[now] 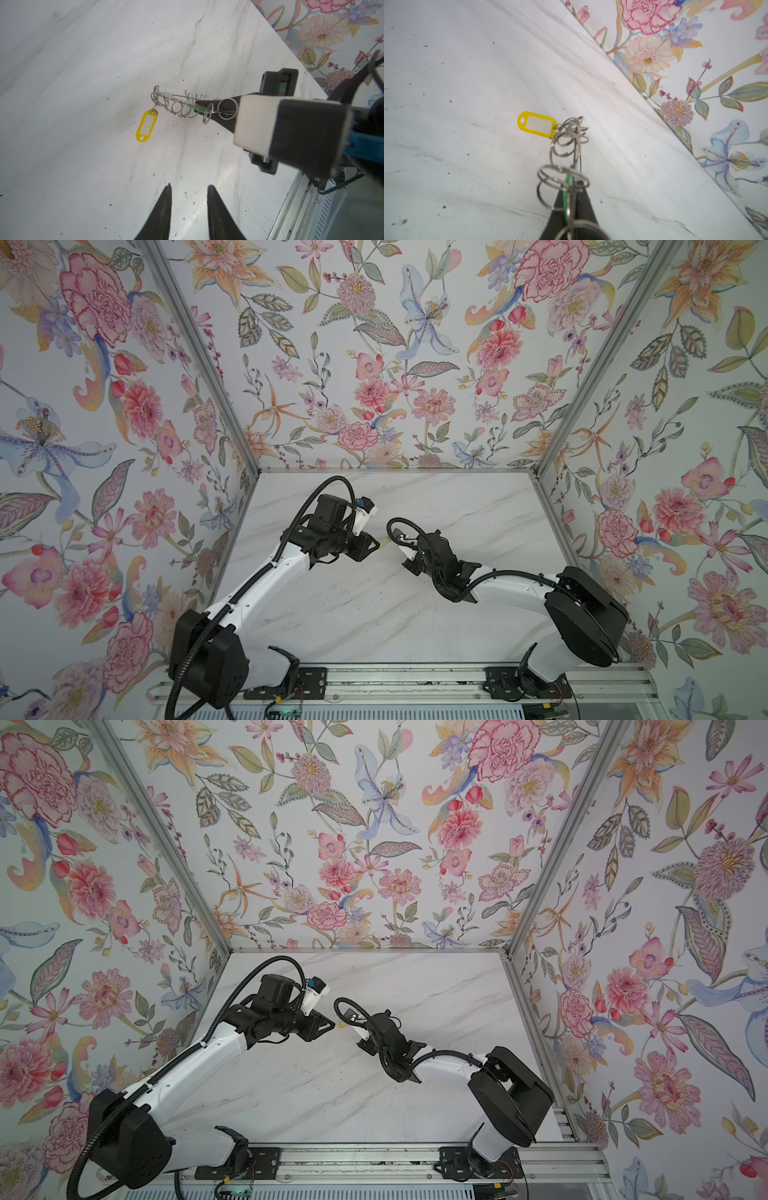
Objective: Remove the keys from the keyring
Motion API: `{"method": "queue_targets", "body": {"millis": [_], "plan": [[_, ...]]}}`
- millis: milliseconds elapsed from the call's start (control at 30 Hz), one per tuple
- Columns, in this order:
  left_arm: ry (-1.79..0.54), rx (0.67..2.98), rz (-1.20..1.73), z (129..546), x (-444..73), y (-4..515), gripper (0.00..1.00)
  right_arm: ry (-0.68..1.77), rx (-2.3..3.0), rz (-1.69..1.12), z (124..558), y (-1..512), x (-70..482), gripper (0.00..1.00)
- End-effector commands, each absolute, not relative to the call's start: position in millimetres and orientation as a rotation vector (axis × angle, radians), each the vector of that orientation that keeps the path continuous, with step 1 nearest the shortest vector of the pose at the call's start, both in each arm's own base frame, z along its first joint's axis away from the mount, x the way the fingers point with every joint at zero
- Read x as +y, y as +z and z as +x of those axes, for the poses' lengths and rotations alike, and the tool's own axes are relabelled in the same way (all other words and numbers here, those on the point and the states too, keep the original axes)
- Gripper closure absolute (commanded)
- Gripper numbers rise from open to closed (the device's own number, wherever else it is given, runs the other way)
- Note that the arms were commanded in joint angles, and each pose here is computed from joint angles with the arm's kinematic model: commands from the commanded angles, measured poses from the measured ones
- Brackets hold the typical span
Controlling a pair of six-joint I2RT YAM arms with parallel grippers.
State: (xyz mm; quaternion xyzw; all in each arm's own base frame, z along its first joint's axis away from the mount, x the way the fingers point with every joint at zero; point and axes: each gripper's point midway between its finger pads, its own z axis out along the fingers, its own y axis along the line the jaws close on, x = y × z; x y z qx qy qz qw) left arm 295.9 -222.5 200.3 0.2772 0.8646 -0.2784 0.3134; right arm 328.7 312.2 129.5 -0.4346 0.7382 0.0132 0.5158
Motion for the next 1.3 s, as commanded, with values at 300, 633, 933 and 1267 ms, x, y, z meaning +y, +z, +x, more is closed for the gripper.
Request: {"method": "queue_targets", "body": {"millis": [300, 633, 933, 1267], "plan": [[-1.018, 1.765, 0.461, 302.9, -233.3, 255.3, 0.67, 0.257, 1.781, -0.952, 314.0, 149.6, 312.6, 1.0], [-1.099, 1.657, 0.578, 284.7, -268.3, 230.4, 0.75, 0.329, 1.769, -0.972, 306.7, 157.9, 323.1, 1.0], [-0.933, 1.733, 0.697, 299.8, -279.9, 195.9, 0.76, 0.34, 1.764, -0.989, 302.1, 158.0, 326.2, 1.0], [-0.963, 1.716, 0.711, 301.9, -288.2, 196.1, 0.77, 0.343, 1.759, -0.996, 301.8, 158.5, 330.5, 1.0]]}}
